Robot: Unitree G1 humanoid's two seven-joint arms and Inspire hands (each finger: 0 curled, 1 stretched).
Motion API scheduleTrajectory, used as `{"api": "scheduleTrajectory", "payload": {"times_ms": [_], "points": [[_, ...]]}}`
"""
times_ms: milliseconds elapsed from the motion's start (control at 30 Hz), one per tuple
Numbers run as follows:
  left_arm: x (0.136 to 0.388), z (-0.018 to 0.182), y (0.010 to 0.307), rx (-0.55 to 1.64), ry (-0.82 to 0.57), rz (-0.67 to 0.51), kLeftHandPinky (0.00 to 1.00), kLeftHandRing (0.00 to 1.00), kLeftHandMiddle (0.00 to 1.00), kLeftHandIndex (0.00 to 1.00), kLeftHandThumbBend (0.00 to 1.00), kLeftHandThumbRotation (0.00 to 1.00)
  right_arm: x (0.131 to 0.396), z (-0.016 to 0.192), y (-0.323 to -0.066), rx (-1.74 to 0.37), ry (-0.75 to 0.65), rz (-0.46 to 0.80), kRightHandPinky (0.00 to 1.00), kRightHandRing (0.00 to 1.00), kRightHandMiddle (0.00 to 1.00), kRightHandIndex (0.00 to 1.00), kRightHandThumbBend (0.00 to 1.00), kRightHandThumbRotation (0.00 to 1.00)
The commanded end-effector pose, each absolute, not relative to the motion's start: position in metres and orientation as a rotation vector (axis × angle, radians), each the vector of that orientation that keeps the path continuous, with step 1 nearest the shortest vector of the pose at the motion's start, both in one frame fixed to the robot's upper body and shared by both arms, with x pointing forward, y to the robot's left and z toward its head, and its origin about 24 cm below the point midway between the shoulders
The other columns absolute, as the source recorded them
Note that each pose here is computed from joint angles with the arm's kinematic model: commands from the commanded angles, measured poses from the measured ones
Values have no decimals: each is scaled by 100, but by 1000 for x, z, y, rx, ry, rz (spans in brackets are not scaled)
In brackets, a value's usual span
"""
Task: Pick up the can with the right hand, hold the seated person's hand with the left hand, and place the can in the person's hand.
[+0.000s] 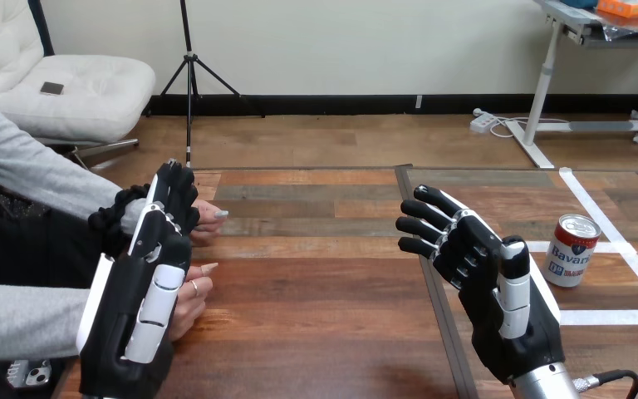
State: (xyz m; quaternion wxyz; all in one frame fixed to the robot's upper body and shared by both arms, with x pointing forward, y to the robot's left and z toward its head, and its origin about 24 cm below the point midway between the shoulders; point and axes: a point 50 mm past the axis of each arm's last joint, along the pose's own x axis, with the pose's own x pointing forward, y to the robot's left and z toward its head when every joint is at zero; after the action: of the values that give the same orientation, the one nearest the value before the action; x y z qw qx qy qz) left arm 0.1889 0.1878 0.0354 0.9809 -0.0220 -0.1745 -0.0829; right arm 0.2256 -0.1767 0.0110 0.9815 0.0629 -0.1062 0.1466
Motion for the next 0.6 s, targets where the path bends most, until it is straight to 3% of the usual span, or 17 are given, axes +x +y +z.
{"api": "scheduleTrajectory", "payload": {"times_ms": [0,567], "points": [[197,47,188,-50,-421,-168,100,100,100,100,64,85,233,25,-175,112,-279,303,79,82,84,84,99,100],[196,47,187,-51,-416,-162,100,100,100,100,62,86,243,40,-196,-21,-312,278,78,86,87,88,100,95]]}}
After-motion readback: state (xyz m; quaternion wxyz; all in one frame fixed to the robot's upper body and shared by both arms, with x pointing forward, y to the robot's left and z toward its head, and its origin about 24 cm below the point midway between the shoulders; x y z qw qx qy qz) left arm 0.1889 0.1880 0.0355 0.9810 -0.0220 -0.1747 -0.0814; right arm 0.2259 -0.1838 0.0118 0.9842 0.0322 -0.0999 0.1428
